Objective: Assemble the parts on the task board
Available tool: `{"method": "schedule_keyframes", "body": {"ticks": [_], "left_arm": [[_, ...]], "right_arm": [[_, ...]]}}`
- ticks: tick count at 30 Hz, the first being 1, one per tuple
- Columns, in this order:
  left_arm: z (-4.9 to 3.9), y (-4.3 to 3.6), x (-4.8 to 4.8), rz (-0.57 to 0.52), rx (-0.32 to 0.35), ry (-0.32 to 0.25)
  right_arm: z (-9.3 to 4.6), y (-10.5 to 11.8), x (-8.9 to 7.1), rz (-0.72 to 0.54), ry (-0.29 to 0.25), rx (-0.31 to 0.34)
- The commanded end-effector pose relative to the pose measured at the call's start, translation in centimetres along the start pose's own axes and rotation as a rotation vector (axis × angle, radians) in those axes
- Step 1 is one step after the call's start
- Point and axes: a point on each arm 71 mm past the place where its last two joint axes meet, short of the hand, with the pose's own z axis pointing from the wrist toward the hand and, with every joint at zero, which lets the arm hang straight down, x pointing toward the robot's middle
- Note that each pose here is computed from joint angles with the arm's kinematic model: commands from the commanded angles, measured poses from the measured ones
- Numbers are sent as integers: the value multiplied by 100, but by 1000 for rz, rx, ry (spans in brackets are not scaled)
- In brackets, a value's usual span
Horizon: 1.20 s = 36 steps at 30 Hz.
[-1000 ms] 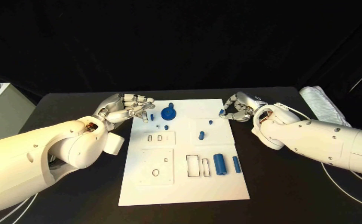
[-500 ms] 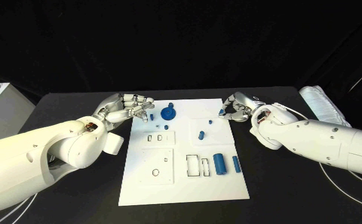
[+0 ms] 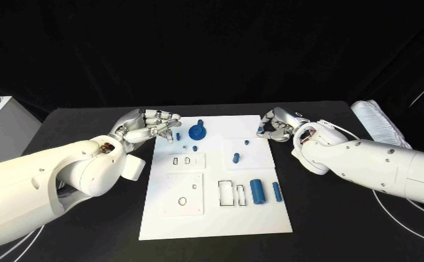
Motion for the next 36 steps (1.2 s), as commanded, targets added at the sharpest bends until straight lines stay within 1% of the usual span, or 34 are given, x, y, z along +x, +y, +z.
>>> {"method": "schedule_keyframes", "body": {"ticks": [1, 15, 19, 31, 36], "left_arm": [[4, -9, 23, -3, 5, 20], [-1, -7, 12, -1, 3, 16], [-1, -7, 11, -1, 3, 16], [4, -4, 1, 0, 3, 12], [8, 0, -14, 2, 2, 8]], "right_arm": [[3, 23, 15, -18, 9, -18], [16, 51, 42, -21, 17, -24], [16, 51, 39, -21, 11, -25], [-5, 80, -17, -15, -66, -34], [-27, 159, -80, -6, -100, -39]]}}
